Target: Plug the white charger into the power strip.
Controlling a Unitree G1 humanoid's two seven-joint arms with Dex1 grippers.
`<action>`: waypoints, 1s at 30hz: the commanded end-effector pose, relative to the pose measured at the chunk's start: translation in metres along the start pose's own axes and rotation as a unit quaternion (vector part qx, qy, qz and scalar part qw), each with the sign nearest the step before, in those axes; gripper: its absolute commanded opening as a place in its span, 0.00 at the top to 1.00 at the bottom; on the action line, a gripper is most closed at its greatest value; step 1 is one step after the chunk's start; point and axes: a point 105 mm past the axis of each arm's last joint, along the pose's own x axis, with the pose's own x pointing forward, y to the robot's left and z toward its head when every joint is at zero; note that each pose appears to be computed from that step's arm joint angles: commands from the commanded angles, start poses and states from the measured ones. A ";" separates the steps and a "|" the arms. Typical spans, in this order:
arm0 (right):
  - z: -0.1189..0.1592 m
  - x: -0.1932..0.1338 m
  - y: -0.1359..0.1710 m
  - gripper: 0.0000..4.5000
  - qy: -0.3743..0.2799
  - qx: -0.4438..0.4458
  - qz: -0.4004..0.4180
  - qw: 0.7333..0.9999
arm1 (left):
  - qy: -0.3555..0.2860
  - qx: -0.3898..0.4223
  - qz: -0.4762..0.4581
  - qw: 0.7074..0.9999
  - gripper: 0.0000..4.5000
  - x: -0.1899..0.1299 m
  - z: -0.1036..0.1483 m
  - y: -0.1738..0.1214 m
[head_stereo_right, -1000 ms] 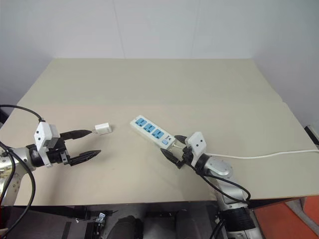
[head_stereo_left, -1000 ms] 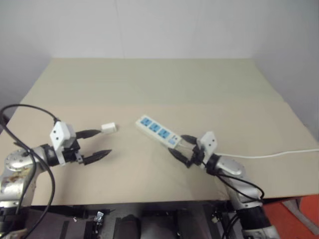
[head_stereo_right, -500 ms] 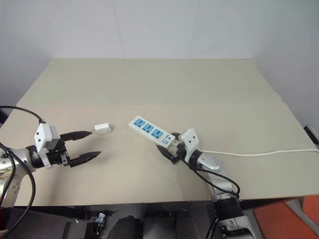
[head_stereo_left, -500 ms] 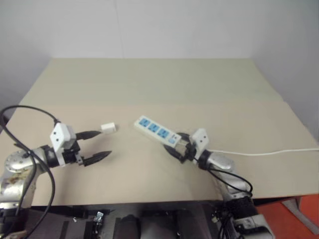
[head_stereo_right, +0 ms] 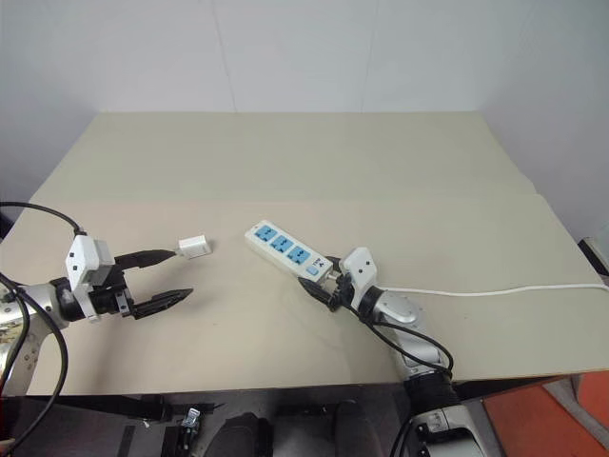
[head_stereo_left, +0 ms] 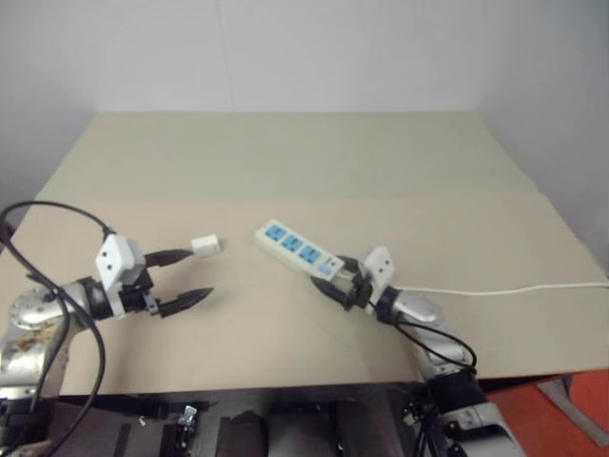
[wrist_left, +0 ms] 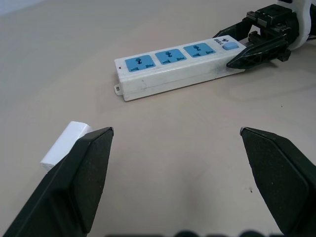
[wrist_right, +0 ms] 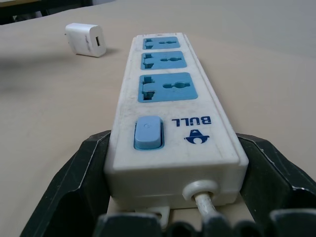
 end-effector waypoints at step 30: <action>-0.003 0.011 0.009 0.24 -0.004 -0.011 0.017 1.000 | 0.431 0.061 -0.048 0.899 0.00 0.095 0.026 0.095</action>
